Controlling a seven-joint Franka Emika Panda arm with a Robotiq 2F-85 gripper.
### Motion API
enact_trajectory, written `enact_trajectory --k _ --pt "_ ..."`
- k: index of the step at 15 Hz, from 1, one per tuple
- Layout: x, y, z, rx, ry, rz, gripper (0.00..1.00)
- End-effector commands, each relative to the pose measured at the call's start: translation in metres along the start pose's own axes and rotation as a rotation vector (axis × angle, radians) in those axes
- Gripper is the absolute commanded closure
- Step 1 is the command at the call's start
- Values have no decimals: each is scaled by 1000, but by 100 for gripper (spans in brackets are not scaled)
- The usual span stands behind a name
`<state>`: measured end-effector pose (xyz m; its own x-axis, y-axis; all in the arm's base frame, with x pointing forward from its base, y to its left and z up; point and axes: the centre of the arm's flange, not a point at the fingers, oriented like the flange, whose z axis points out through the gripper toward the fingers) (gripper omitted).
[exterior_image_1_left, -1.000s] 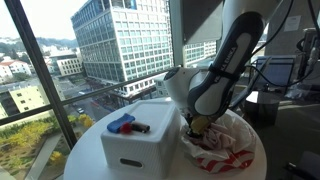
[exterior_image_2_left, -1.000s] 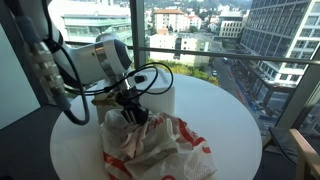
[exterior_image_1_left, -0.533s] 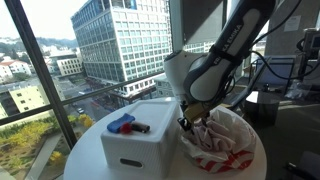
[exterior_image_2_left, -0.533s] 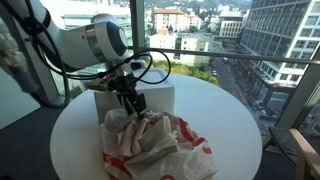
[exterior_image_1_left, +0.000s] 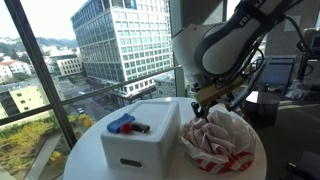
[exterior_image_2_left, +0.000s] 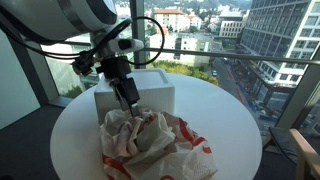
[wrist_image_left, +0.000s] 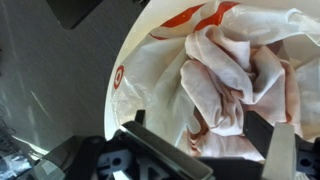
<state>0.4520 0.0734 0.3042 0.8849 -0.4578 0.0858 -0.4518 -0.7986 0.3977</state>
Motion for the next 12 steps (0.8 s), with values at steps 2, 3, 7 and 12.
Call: enact_trajectory --k 2,3,7,12 --pt "-11 19 24 -67 -1 112 0" --pt "-9 20 32 -89 14 134 0" --pt "5 30 47 -170 129 217 0" --pt "11 17 62 -155 172 251 0"
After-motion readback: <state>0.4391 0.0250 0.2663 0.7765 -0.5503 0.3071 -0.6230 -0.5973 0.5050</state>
